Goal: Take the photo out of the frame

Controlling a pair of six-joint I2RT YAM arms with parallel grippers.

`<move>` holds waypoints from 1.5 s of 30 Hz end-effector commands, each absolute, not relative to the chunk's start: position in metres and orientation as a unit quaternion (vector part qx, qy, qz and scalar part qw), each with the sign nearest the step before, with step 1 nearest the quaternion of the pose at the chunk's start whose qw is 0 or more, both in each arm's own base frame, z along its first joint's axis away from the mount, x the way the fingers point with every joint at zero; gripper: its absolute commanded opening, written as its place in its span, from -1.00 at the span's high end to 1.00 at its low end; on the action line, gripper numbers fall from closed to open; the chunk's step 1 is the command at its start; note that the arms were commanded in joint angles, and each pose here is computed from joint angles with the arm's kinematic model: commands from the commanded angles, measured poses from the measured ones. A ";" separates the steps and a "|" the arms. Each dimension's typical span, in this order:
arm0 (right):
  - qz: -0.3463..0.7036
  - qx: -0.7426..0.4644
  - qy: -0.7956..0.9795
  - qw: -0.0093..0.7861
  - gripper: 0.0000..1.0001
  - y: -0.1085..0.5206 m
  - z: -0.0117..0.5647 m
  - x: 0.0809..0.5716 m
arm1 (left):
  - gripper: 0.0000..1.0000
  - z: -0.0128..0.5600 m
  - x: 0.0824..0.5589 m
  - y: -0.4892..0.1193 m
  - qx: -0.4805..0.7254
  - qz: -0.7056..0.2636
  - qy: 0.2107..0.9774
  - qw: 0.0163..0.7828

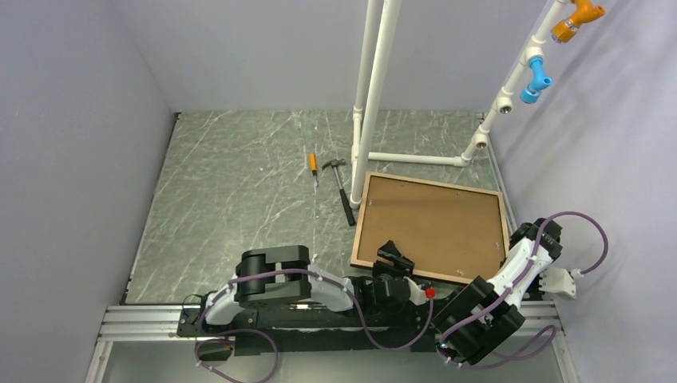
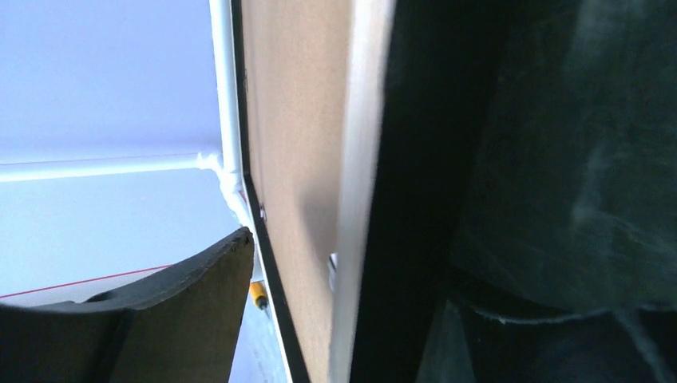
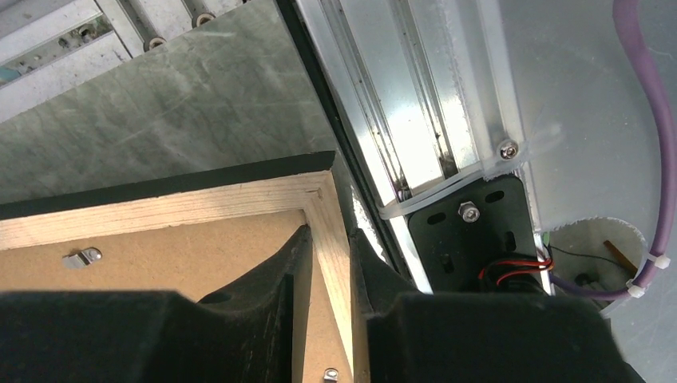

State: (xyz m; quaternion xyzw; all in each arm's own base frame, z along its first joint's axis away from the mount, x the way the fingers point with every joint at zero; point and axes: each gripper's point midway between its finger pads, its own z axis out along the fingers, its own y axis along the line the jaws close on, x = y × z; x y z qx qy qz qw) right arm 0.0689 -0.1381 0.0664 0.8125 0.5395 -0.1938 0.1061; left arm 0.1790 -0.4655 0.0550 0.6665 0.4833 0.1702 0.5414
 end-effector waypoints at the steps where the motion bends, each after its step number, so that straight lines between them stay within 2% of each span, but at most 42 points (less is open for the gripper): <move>1: -0.187 0.810 0.540 0.132 1.00 -0.144 0.086 0.076 | -0.26 0.075 0.188 -0.466 0.637 0.208 0.468 0.577; 11: -0.205 0.756 0.590 0.197 1.00 -0.156 0.119 0.093 | 0.83 0.110 0.183 -0.473 0.621 0.157 0.493 0.588; 12: -0.202 0.746 0.599 0.208 0.97 -0.154 0.124 0.098 | 0.89 0.115 0.183 -0.473 0.618 0.156 0.495 0.591; 14: -0.195 0.731 0.613 0.227 0.66 -0.152 0.133 0.106 | 0.94 0.125 0.181 -0.474 0.613 0.145 0.503 0.591; 15: -0.192 0.723 0.619 0.240 0.34 -0.152 0.140 0.110 | 0.95 0.130 0.179 -0.475 0.612 0.136 0.508 0.591; 16: -0.192 0.712 0.626 0.252 -0.07 -0.152 0.149 0.112 | 0.97 0.132 0.178 -0.473 0.617 0.131 0.513 0.583; 19: -0.190 0.684 0.639 0.296 -0.58 -0.152 0.185 0.124 | 1.00 0.140 0.170 -0.472 0.626 0.104 0.526 0.566; 20: -0.186 0.675 0.643 0.312 -0.65 -0.152 0.198 0.128 | 1.00 0.143 0.167 -0.472 0.630 0.098 0.528 0.561; 27: -0.128 0.545 0.703 0.439 -0.75 -0.138 0.303 0.175 | 1.00 0.185 0.152 -0.455 0.642 0.071 0.557 0.522; 34: -0.087 0.402 0.755 0.511 -0.76 -0.107 0.382 0.199 | 1.00 0.228 0.127 -0.450 0.691 0.015 0.562 0.454; 40: -0.038 0.367 0.749 0.551 -0.75 -0.085 0.417 0.203 | 1.00 0.271 0.123 -0.446 0.711 0.008 0.556 0.430; 45: 0.001 0.305 0.760 0.574 -0.77 -0.065 0.436 0.218 | 1.00 0.301 0.120 -0.446 0.717 -0.035 0.552 0.423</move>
